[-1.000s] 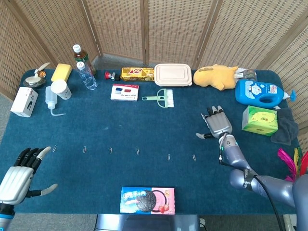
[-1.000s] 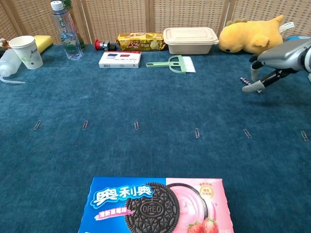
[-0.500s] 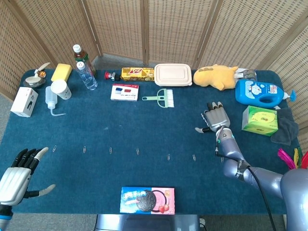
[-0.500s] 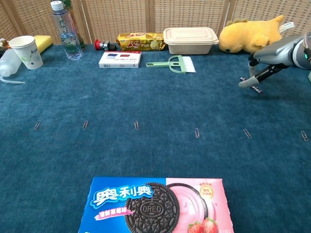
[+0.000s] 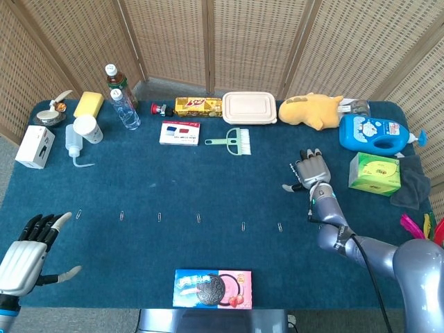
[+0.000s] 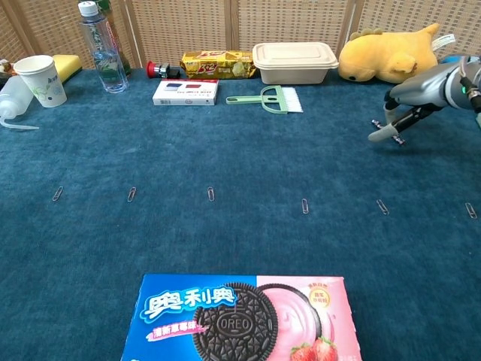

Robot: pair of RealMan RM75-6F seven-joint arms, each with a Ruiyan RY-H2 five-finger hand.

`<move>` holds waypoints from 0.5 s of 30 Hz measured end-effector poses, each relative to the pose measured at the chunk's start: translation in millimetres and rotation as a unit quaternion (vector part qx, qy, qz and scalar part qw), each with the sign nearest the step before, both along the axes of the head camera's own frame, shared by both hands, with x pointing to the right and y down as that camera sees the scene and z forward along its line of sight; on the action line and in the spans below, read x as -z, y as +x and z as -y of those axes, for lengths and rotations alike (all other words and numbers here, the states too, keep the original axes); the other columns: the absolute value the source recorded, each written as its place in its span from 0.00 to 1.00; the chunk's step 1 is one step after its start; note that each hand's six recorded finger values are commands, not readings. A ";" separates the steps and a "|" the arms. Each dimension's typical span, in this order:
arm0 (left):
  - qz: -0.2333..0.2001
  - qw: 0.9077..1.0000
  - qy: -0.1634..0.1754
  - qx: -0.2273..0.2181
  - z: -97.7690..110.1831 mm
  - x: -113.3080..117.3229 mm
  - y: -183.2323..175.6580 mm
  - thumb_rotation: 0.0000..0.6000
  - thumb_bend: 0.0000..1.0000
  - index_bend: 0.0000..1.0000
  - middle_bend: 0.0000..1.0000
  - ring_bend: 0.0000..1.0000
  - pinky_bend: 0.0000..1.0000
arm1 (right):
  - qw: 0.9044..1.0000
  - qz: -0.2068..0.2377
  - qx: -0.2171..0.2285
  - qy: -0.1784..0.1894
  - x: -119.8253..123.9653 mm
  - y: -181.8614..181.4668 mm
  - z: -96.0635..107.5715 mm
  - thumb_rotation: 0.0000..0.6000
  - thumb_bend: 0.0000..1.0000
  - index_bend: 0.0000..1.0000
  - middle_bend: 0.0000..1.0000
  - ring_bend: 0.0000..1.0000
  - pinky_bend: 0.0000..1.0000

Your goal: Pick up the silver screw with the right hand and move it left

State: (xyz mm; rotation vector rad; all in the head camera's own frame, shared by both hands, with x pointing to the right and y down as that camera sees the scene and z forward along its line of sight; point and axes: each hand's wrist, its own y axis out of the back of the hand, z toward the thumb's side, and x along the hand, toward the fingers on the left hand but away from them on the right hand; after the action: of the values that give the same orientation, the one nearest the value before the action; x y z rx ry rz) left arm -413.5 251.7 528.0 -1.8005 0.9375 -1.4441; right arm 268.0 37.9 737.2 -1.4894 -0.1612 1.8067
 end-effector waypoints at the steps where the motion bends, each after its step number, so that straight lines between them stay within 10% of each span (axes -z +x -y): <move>1: -0.002 1.000 0.002 -0.002 0.0 0.3 0.6 0.71 0.20 0.05 0.12 0.08 0.03 | 1.000 0.000 0.000 -0.001 -0.3 -1.0 -0.7 0.15 0.25 0.27 0.00 0.00 0.10; 15: -0.007 1.000 0.005 -0.001 -0.1 -2.4 0.0 0.71 0.20 0.05 0.12 0.08 0.03 | 1.000 0.019 0.013 -0.018 6.1 -21.1 -18.8 0.11 0.25 0.27 0.00 0.00 0.10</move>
State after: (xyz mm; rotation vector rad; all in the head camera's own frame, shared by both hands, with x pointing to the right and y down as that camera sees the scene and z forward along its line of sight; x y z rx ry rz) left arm -413.5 251.8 530.4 -1.8064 0.9478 -1.4239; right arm 246.9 56.7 731.1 -1.5449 -0.1284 1.7694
